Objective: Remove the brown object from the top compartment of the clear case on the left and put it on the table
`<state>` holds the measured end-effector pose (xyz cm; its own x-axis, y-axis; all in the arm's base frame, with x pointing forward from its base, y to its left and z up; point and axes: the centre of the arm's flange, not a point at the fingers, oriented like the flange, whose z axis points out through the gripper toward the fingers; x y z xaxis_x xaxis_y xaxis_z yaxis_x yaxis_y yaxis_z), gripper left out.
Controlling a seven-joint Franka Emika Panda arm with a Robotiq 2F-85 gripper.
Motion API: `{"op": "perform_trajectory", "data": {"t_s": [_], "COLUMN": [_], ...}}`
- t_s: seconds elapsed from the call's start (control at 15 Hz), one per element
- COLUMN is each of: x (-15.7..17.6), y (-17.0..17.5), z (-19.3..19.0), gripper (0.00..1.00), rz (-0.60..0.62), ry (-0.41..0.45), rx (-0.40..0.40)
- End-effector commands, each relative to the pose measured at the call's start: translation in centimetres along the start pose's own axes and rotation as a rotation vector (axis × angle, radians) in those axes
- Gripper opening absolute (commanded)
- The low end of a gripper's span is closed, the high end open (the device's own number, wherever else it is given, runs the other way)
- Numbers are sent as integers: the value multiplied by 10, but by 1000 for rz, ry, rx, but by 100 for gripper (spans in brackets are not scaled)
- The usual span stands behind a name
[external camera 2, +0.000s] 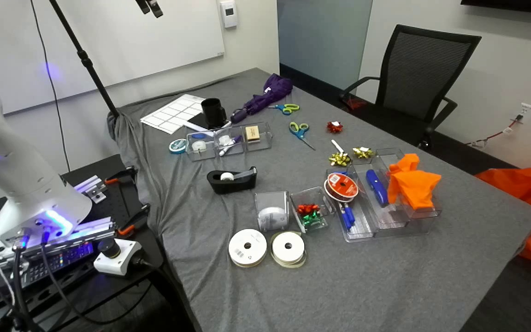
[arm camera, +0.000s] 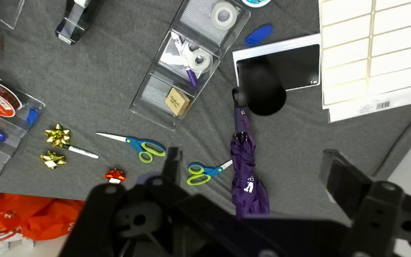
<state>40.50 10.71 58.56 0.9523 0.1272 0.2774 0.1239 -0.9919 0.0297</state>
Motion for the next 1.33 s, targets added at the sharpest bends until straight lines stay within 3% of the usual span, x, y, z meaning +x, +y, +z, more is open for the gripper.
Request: {"op": "perform_trajectory", "data": {"t_s": [0.0, 0.67, 0.73, 1.27], "x": [8, 40, 0, 7], "y": [5, 36, 0, 7], "z": [8, 24, 0, 7], "gripper": [100, 100, 100, 100], "rz": [45, 92, 0, 54], "ry": [20, 15, 0, 13], "rx": [8, -1, 0, 5]}}
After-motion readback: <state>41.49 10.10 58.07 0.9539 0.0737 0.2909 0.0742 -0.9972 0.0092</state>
